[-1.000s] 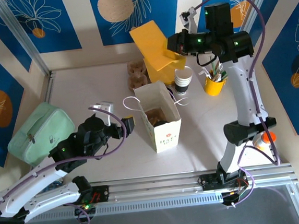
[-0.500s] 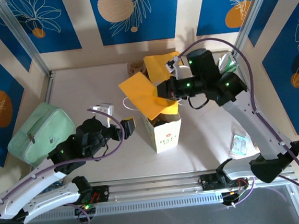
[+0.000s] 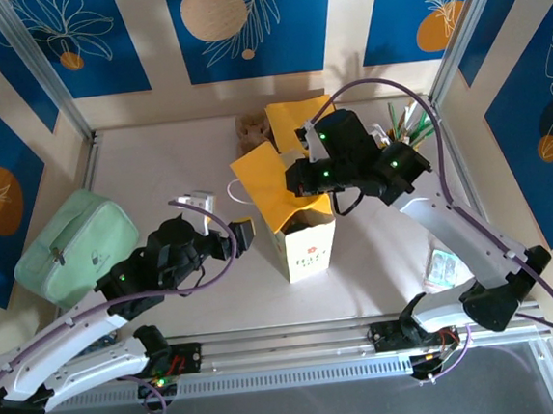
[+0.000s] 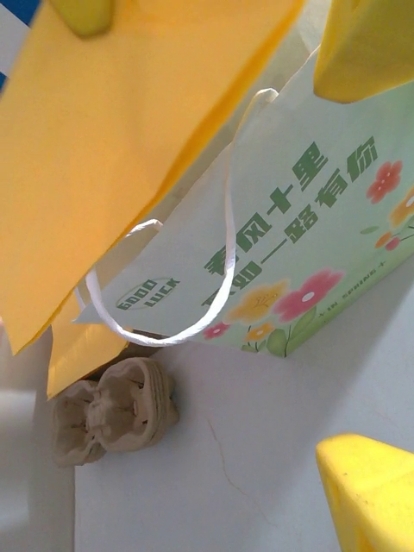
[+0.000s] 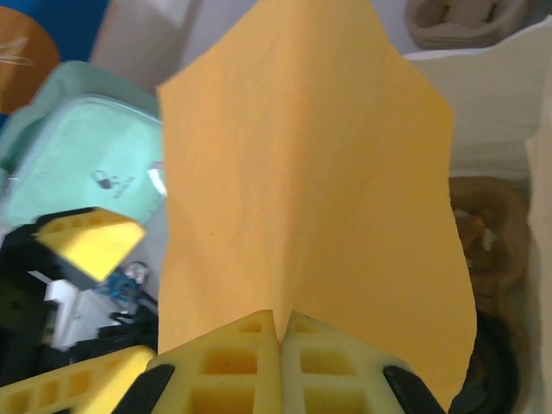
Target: Pack the takeout coffee
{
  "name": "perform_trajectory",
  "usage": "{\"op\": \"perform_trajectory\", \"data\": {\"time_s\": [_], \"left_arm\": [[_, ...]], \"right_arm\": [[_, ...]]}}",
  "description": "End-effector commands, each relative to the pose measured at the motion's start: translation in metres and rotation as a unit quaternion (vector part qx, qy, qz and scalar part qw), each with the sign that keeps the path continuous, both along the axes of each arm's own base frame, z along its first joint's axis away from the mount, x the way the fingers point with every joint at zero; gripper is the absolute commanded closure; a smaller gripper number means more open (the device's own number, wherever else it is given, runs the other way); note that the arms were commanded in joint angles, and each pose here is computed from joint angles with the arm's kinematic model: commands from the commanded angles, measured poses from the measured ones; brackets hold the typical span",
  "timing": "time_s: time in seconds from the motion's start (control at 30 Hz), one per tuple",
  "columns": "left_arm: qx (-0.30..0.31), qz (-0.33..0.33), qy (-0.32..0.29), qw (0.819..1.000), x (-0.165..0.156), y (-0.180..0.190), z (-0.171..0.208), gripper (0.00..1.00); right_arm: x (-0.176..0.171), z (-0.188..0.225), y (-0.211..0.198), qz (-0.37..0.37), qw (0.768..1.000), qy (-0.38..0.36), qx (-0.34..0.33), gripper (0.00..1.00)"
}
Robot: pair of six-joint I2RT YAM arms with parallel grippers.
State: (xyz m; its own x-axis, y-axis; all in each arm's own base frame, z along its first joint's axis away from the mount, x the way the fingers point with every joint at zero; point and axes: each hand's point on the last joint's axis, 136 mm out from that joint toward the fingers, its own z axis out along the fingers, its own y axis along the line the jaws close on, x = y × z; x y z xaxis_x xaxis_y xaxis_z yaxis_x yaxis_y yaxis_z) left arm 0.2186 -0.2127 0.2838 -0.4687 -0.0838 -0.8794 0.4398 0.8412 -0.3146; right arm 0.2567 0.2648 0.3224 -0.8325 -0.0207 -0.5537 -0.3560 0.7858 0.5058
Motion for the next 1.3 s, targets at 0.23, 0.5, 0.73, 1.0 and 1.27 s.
{"op": "perform_trajectory", "data": {"time_s": [0.23,0.5,0.73,1.0,1.27], "left_arm": [[-0.008,0.009,-0.001,1.0,0.003,0.001,-0.001,0.02],[-0.007,0.01,-0.001,1.0,0.003,0.002,-0.001,0.02],[0.004,0.024,-0.007,1.0,0.003,0.013,0.001,0.01],[0.017,0.045,-0.018,0.999,-0.001,0.031,0.005,0.0],[0.023,0.059,-0.019,0.998,-0.004,0.043,0.003,0.0]], "right_arm": [[0.008,-0.041,-0.015,-0.016,0.986,-0.025,-0.164,1.0],[0.007,-0.054,-0.015,-0.003,0.982,-0.02,-0.188,1.0],[0.009,-0.062,-0.02,-0.003,0.972,-0.029,-0.235,1.0],[0.01,-0.073,-0.016,0.004,0.967,-0.029,-0.254,1.0],[0.011,-0.087,-0.011,0.016,0.961,-0.023,-0.274,1.0]]}}
